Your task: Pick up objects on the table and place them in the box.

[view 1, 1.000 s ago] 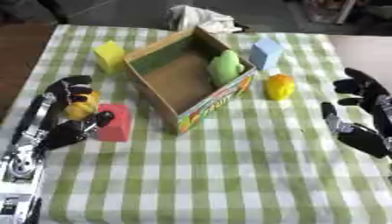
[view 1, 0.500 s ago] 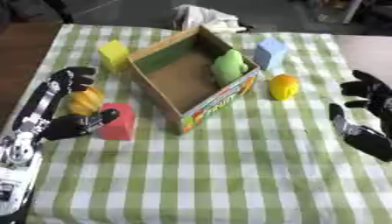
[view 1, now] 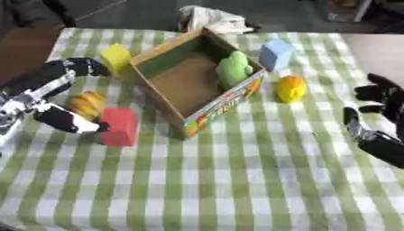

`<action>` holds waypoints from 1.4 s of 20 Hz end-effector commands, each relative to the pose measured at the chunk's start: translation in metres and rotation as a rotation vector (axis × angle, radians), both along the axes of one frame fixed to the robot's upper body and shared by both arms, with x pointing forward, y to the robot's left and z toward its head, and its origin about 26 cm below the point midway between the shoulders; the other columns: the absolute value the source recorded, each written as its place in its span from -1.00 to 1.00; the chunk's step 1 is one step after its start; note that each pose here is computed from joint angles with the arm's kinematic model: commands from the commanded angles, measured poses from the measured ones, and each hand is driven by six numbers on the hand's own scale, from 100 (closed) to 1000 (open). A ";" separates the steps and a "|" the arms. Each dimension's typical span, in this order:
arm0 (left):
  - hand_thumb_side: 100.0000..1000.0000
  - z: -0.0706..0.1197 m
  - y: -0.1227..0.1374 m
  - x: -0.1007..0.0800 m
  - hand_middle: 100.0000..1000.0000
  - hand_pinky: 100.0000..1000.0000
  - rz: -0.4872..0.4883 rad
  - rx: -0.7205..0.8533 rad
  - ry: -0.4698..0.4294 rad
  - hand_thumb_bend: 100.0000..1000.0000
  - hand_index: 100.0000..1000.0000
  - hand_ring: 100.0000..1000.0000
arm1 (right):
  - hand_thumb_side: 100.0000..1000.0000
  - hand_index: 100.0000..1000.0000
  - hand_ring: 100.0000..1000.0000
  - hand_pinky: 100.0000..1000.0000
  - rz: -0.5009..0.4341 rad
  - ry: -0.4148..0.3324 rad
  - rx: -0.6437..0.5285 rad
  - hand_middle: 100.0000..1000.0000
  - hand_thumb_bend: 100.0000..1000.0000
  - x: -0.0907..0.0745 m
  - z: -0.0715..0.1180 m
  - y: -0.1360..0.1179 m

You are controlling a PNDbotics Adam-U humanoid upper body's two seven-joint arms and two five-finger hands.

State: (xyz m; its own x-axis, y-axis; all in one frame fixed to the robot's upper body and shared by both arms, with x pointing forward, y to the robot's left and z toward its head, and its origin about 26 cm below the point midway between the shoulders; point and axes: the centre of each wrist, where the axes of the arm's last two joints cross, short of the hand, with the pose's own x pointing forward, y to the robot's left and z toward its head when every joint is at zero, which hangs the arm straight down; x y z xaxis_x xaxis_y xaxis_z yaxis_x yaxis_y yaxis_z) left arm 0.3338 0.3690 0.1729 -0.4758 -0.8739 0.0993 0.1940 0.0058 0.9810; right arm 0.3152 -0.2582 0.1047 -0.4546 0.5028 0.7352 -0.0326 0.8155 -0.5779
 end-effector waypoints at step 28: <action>-0.82 0.016 -0.016 0.029 -0.24 0.25 0.006 -0.173 -0.057 -0.29 0.04 -0.15 | -0.66 0.91 0.57 0.39 0.012 -0.014 -0.007 0.46 -0.84 0.001 0.006 -0.003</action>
